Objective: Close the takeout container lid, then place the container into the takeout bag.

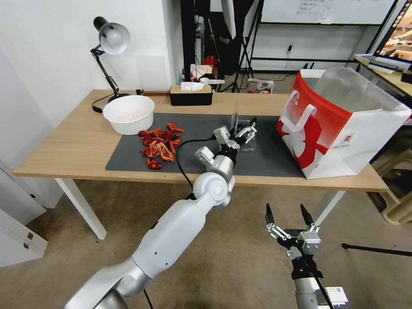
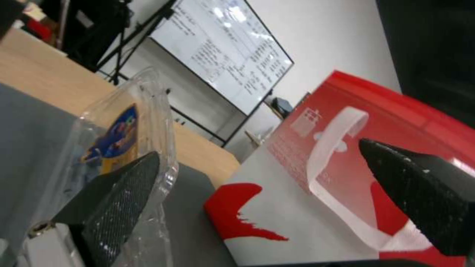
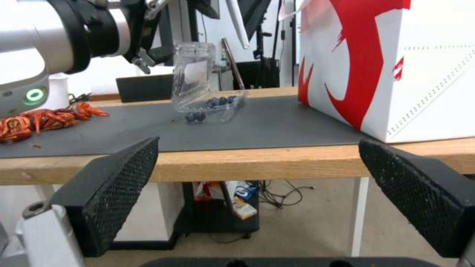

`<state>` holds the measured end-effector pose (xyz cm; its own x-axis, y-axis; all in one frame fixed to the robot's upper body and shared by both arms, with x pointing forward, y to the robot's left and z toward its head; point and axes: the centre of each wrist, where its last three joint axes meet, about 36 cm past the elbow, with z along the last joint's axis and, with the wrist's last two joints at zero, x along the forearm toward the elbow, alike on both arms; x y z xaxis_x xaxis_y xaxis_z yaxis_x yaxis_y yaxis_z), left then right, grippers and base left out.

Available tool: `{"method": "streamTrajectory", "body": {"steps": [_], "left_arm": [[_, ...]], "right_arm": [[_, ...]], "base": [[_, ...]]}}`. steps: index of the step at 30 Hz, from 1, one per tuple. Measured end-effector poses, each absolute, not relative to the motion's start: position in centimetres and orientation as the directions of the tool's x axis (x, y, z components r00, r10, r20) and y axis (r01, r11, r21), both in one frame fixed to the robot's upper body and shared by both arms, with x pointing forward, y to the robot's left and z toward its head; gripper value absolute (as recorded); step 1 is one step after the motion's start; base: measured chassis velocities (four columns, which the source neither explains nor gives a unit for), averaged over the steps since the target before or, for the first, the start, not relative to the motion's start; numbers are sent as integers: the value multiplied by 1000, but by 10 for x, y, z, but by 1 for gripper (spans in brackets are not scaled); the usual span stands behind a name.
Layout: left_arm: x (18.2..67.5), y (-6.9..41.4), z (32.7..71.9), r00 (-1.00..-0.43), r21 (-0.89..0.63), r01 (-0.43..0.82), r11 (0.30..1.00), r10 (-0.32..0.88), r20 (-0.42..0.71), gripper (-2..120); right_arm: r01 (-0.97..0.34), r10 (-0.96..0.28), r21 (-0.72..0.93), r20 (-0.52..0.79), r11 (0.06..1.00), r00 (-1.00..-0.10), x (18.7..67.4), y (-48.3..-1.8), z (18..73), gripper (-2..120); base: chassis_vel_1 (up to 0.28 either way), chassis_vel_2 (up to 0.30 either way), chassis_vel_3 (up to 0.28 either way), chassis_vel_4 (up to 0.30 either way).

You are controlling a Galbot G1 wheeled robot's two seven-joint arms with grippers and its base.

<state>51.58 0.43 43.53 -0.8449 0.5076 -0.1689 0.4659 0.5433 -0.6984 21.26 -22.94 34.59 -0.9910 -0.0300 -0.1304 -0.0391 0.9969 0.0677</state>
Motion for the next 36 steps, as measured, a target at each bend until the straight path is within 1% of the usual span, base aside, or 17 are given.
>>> {"method": "streamTrajectory", "body": {"steps": [7,10,11,14,15,17,18,19,21,22,25,30,32,33,34,35,36], "left_arm": [[522,-1,430,-821,-673,481,562,557,-122,100],[527,-6,435,-823,-719,423,552,566,-49,100],[527,-6,435,-823,-719,423,552,566,-49,100],[535,-6,441,-817,-763,366,533,577,11,100],[535,-6,441,-817,-763,366,533,577,11,100],[543,-5,447,-811,-789,308,532,580,75,100],[543,-5,447,-811,-789,308,532,580,75,100],[545,-5,451,-810,-799,282,531,579,98,100],[554,-3,460,-798,-832,213,513,583,156,100],[554,-3,460,-798,-832,213,513,583,156,100],[561,-3,470,-785,-858,148,491,587,200,100],[565,-4,476,-780,-862,121,492,584,224,100],[571,-8,482,-774,-856,86,510,575,265,87],[572,-9,484,-774,-853,79,515,572,274,84],[572,-9,484,-774,-853,79,515,572,274,84],[574,-10,484,-772,-848,67,525,566,289,80],[575,-10,484,-772,-845,59,531,562,299,74]], "right_arm": [[-37,-28,69,-133,997,-991,213,-231,346,100],[-37,-27,70,-135,997,-991,213,-230,346,100],[-37,-27,70,-135,997,-991,213,-230,346,100],[-37,-27,71,-136,997,-990,213,-230,346,100],[-37,-27,71,-136,997,-990,213,-230,346,100],[-36,-26,70,-137,997,-990,214,-230,346,100],[-36,-26,70,-137,997,-990,214,-230,346,100],[-37,-27,70,-138,997,-990,214,-230,346,100],[-37,-27,70,-140,997,-990,214,-230,347,100],[-37,-27,70,-140,997,-990,214,-230,347,100],[-37,-26,70,-142,997,-989,215,-230,347,100],[-38,-27,72,-143,997,-989,216,-230,347,100],[-46,-33,81,-149,996,-988,218,-229,349,100],[-49,-36,85,-151,995,-988,219,-229,350,100],[-49,-36,85,-151,995,-988,219,-229,350,100],[-54,-39,94,-155,994,-987,221,-229,352,100],[-60,-42,110,-158,992,-987,223,-230,354,100]], "base": [[0,0,0,0],[0,0,0,0],[0,0,0,0],[0,0,0,0],[0,0,0,0],[0,0,0,0],[0,0,0,0],[0,0,0,0],[0,0,0,0],[0,0,0,0],[0,0,0,0],[0,0,0,0],[0,0,0,0],[0,0,0,0],[0,0,0,0],[0,0,0,0],[0,0,0,0]]}}
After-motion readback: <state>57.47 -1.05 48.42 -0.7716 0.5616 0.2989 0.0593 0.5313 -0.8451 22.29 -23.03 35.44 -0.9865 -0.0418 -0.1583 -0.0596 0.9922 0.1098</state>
